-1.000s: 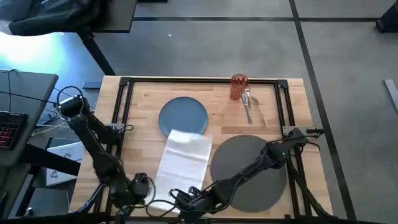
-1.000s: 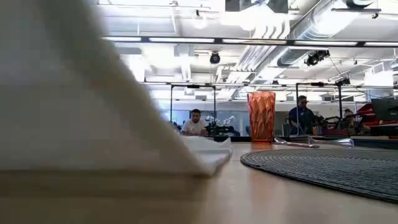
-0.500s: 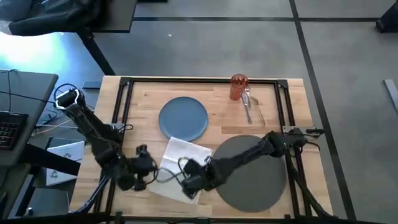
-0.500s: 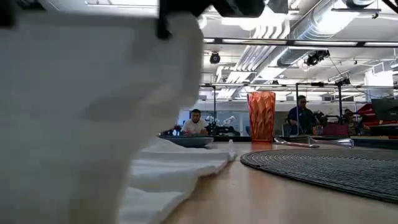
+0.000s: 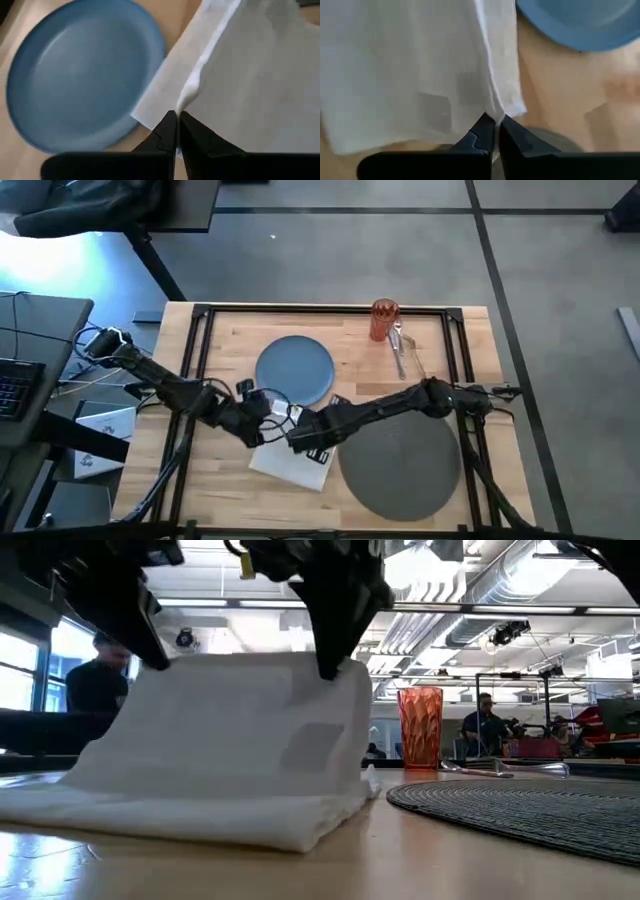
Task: Set table place
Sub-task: Fold the white table napkin
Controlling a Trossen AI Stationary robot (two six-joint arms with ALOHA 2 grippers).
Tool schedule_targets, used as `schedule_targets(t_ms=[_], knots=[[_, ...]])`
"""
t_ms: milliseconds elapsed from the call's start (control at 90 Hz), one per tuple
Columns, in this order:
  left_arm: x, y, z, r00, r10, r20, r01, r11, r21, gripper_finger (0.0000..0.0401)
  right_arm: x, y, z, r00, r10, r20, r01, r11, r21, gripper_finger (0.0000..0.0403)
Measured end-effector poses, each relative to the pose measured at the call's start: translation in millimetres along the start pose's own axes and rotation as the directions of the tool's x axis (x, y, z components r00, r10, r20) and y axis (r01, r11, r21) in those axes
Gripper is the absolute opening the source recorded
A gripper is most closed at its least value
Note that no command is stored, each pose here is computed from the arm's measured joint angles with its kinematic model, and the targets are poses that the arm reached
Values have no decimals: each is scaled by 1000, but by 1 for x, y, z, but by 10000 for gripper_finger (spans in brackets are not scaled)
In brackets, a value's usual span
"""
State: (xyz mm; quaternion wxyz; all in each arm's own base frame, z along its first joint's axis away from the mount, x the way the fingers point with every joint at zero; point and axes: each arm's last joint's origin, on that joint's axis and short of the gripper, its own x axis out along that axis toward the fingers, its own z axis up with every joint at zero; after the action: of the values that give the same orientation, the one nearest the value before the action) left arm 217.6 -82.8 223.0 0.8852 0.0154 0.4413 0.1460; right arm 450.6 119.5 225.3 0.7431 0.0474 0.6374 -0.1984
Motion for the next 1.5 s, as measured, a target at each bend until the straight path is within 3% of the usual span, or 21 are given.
schedule_targets(t_ms=[378, 544, 656, 800, 900, 1100, 1200, 1333, 1500], knots=[[25, 7, 9, 999, 9, -38, -10, 999, -35, 0, 43, -7, -7, 994, -67, -85, 63, 997, -41, 0], [37, 1, 7, 997, 25, -67, -24, 999, 27, 15, 47, -7, -10, 991, -77, -106, 76, 997, -14, 4], [43, 2, 4, 994, 12, -110, -8, 999, 36, 42, 46, -5, -11, 991, -93, -92, 94, 996, 6, 31], [37, 7, 1, 986, -8, -164, 15, 999, 41, 84, 43, -7, -12, 991, -100, -92, 106, 992, 63, 95], [26, 14, -3, 981, 6, -194, 10, 997, 81, 108, 25, -12, -15, 990, -106, -88, 118, 983, 138, 142], [9, 22, -3, 982, -36, -183, 59, 991, 119, 129, -47, -13, -37, 988, -113, 107, 72, 942, 329, 205], [13, 15, 2, 981, -148, -126, 171, 965, 199, 131, -69, -4, -50, 973, -108, 203, 14, 909, 416, 212], [30, 6, -2, 938, -334, -88, 344, 883, 319, 131, -84, 12, -64, 957, -76, 281, -75, 868, 491, 210], [52, 2, -17, 930, -335, -150, 367, 842, 395, 131, -90, 37, -77, 942, 17, 334, -194, 842, 503, 201]])
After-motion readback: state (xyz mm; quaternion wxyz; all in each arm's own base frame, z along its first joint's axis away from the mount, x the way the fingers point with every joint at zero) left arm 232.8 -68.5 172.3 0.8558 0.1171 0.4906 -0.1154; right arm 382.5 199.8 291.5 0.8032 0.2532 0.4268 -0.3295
